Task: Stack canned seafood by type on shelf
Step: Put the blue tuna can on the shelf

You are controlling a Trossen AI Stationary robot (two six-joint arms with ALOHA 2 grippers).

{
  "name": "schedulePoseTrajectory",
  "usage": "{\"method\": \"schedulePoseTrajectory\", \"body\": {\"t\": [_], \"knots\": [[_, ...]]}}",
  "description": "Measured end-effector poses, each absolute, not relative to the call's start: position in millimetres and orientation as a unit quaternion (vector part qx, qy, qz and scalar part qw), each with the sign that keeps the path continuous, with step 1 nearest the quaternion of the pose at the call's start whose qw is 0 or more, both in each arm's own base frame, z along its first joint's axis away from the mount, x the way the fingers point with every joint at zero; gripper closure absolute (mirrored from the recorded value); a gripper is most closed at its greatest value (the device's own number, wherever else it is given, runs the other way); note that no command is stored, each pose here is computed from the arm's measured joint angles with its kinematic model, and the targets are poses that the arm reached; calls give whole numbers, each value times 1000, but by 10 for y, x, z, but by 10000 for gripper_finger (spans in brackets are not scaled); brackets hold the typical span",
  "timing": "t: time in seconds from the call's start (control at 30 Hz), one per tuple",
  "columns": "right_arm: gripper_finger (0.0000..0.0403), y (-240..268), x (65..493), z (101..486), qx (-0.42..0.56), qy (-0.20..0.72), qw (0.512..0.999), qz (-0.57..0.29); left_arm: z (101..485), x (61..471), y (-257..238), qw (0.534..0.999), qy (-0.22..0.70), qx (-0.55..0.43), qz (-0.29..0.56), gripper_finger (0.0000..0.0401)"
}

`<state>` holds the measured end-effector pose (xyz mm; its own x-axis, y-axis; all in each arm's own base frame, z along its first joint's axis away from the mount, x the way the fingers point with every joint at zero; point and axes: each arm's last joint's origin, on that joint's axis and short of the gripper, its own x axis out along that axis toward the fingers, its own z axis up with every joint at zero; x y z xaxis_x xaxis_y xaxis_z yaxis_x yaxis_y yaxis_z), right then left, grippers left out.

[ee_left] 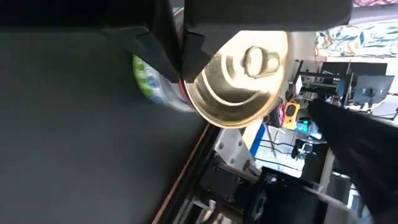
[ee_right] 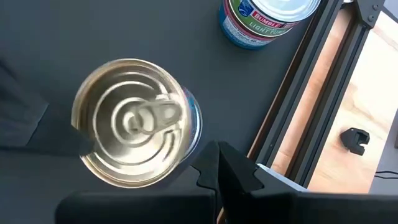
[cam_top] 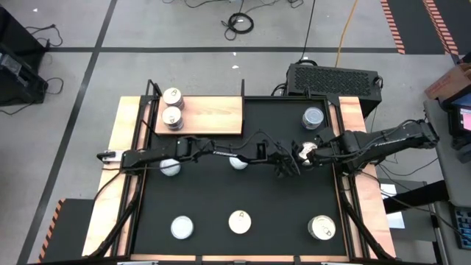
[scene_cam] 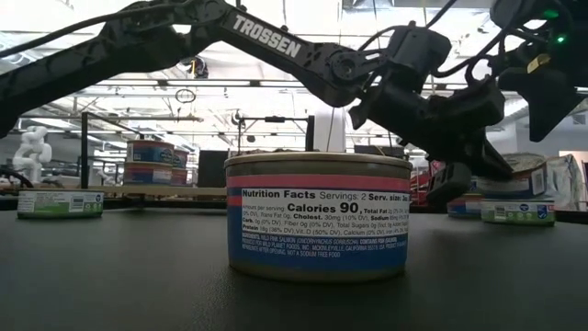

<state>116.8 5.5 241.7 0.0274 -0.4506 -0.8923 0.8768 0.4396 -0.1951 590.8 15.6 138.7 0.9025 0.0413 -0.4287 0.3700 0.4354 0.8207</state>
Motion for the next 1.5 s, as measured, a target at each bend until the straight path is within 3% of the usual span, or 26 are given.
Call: {"method": "schedulePoseTrajectory", "body": {"t": [0.27,0.5,0.73,1.5], "knots": [[403,57,1174,2543,216,495,699,-469,1555,5867,74,818,209,527,-94,399],[403,56,1196,2857,223,461,739,-437,1748,5789,49,810,239,526,-96,400],[403,39,1187,3075,199,429,773,-423,2085,5643,30,838,276,463,-83,401],[403,13,1112,3147,167,405,801,-408,3093,4871,358,859,397,319,-55,401]]}}
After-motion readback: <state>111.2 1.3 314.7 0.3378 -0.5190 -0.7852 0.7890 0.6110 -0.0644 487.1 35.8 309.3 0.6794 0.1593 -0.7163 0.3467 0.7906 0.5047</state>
